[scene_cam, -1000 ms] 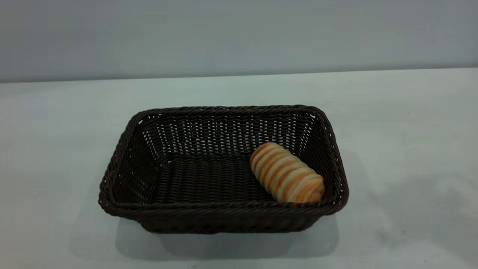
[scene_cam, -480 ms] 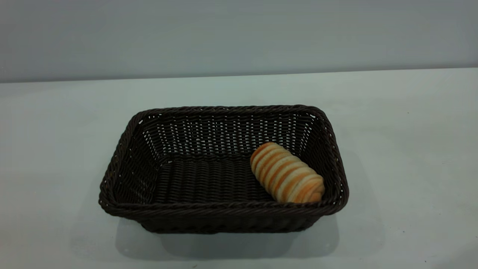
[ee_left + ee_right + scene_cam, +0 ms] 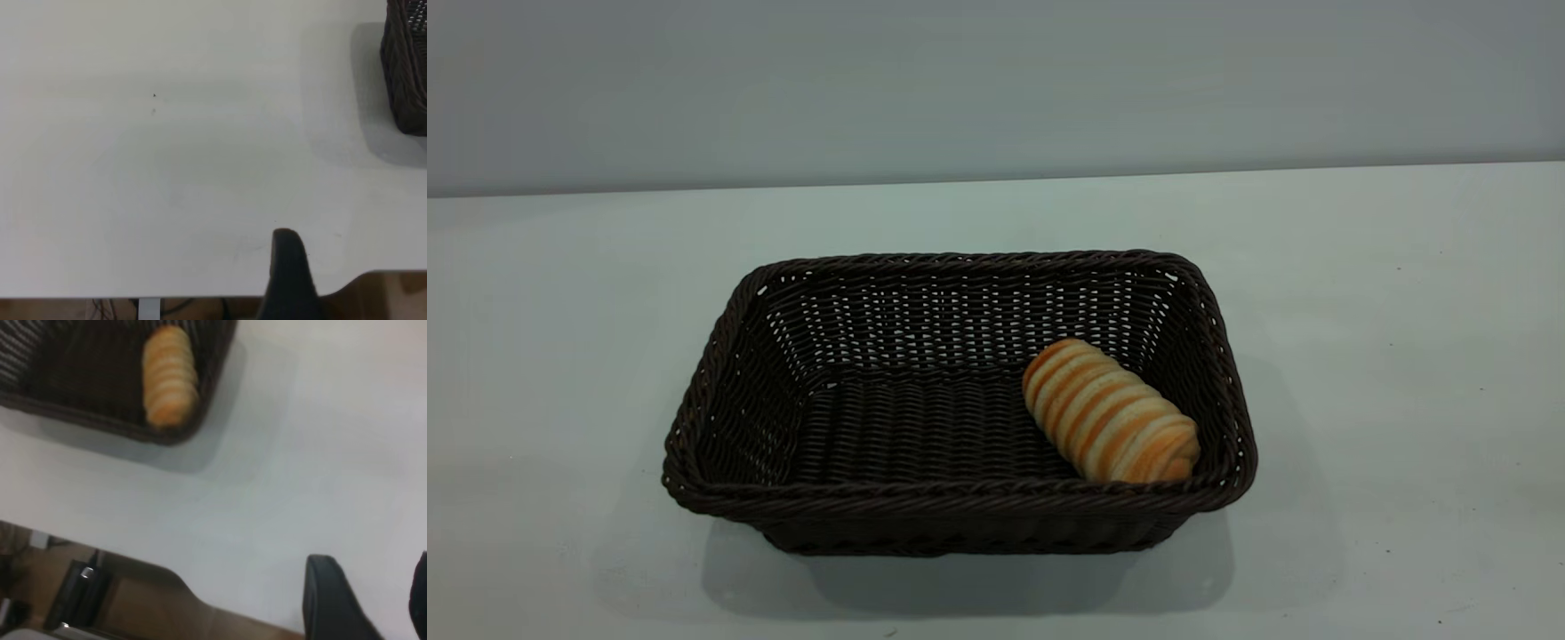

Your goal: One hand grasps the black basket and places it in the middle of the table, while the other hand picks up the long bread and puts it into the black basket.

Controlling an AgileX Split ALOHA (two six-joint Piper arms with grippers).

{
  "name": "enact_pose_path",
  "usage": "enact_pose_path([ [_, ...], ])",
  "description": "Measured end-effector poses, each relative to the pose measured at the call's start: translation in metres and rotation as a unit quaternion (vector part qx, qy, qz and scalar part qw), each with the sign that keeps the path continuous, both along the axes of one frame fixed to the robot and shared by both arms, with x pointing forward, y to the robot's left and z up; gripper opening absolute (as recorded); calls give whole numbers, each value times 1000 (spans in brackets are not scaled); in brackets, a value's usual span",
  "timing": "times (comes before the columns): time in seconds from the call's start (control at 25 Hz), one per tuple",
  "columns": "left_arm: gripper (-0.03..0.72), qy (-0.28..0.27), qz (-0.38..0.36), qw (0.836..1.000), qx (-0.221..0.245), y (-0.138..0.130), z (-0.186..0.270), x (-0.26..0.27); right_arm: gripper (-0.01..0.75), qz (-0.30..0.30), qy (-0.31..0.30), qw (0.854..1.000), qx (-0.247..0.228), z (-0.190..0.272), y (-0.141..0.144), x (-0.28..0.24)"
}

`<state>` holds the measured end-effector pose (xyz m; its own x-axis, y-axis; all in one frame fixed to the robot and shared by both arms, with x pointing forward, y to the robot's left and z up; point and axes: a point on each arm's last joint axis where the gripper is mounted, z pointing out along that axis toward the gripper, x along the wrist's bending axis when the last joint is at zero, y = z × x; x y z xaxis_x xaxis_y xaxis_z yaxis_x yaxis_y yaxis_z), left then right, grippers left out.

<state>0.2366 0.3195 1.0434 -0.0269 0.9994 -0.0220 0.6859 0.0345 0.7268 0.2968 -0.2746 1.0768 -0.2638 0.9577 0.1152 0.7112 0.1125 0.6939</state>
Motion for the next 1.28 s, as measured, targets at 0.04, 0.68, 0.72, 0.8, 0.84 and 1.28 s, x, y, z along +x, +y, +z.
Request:
enact_pose_path([
  [0.04,573,0,0,1000,1,0,0,0,278,-3,1,1000,-5,-7,-1,-4],
  [0.68,573,9,-6,1000,12,0,-7,3,278,-70,-43,994,-73,-34,-19,-35],
  [0.72,573,9,-6,1000,12,0,-7,3,278,-72,-42,994,-74,-36,-20,-35],
  [0.8,573,8,-7,1000,13,0,-7,3,278,-74,-48,993,-75,-36,-20,-37],
  [0.84,573,8,-7,1000,13,0,-7,3,278,-74,-51,993,-74,-36,-20,-38],
  [1.28,573,8,-7,1000,13,0,-7,3,278,-87,-90,990,-60,-35,-21,-50],
])
